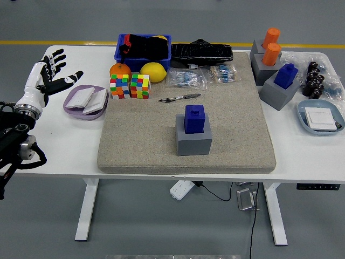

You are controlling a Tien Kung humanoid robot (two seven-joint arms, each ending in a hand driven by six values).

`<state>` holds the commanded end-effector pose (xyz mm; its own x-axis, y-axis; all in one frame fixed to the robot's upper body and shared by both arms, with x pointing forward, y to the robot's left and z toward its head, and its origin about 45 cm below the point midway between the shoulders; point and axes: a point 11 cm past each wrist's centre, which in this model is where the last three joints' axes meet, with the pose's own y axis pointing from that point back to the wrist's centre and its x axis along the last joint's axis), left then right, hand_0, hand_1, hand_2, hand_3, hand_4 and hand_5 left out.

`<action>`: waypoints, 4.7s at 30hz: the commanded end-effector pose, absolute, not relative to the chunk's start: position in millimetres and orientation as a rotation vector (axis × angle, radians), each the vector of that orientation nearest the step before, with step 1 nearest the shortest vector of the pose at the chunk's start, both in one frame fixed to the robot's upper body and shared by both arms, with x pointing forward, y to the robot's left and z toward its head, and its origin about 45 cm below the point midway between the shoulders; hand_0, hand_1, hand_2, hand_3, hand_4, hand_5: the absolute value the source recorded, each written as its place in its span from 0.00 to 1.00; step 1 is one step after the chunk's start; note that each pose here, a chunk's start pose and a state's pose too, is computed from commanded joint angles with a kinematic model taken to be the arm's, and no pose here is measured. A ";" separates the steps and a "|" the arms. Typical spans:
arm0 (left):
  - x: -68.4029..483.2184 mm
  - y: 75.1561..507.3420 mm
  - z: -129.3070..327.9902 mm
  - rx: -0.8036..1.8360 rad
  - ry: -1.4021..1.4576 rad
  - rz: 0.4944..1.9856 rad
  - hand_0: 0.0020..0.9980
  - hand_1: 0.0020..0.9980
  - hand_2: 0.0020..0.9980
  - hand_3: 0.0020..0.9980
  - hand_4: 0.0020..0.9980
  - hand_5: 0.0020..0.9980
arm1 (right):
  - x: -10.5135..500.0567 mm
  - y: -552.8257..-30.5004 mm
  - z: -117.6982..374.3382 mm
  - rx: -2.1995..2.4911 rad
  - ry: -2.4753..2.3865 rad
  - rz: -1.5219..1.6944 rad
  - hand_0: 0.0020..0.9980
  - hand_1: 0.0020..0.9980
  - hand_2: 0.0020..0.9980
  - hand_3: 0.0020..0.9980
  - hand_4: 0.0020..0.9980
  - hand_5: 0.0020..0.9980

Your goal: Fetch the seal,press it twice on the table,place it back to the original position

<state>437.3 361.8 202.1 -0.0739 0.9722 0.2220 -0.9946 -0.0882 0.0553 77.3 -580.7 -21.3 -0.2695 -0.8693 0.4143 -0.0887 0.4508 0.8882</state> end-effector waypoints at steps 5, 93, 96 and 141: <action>437.3 361.8 202.1 0.228 -0.124 1.645 0.95 0.88 0.91 0.88 0.87 0.09 | 77.3 -580.7 -21.3 0.838 -1.678 -0.954 0.89 0.75 0.73 0.75 0.84 0.54; 446.8 356.4 220.5 0.195 -0.161 1.638 0.95 0.88 0.90 0.89 0.87 0.08 | 75.8 -586.6 -17.3 0.834 -1.682 -0.939 0.89 0.75 0.73 0.75 0.83 0.53; 447.0 356.2 220.5 0.197 -0.162 1.637 0.95 0.88 0.90 0.89 0.87 0.08 | 75.7 -586.2 -17.6 0.834 -1.682 -0.941 0.89 0.75 0.73 0.75 0.83 0.53; 449.6 354.7 227.1 0.183 -0.171 1.637 0.95 0.88 0.90 0.89 0.87 0.09 | 77.7 -589.4 -14.7 0.831 -1.678 -0.930 0.89 0.75 0.73 0.74 0.83 0.53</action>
